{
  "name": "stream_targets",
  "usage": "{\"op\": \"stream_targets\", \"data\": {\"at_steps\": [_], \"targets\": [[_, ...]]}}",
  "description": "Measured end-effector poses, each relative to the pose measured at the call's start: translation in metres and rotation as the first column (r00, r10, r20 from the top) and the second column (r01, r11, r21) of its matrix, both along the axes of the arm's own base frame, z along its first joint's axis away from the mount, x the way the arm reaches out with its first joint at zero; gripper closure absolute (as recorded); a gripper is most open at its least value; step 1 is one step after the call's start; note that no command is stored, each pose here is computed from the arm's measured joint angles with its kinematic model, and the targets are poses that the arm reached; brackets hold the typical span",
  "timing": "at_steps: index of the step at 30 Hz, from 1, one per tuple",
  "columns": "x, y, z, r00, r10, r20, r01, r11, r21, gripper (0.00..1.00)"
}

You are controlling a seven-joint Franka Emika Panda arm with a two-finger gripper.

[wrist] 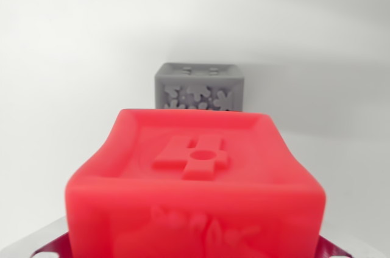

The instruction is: Destack cube

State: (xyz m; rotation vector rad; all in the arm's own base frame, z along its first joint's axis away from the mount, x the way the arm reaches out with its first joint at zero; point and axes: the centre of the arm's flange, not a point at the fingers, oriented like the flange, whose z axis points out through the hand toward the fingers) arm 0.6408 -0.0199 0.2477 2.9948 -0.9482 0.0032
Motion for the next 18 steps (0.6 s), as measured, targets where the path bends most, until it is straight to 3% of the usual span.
{"op": "stream_targets", "data": {"at_steps": [4,7,12,18], "targets": [[0.0,0.0,0.012,1.0,0.0,0.0007,0.0,1.0,0.0005,1.0],[-0.001,0.0,0.02,1.0,-0.008,0.0046,0.008,1.0,0.0006,1.0],[-0.01,-0.001,0.016,0.9991,-0.042,-0.0063,0.042,0.9991,-0.0002,1.0],[-0.021,0.0,0.014,0.9961,-0.088,-0.0067,0.088,0.9961,-0.0013,1.0]]}}
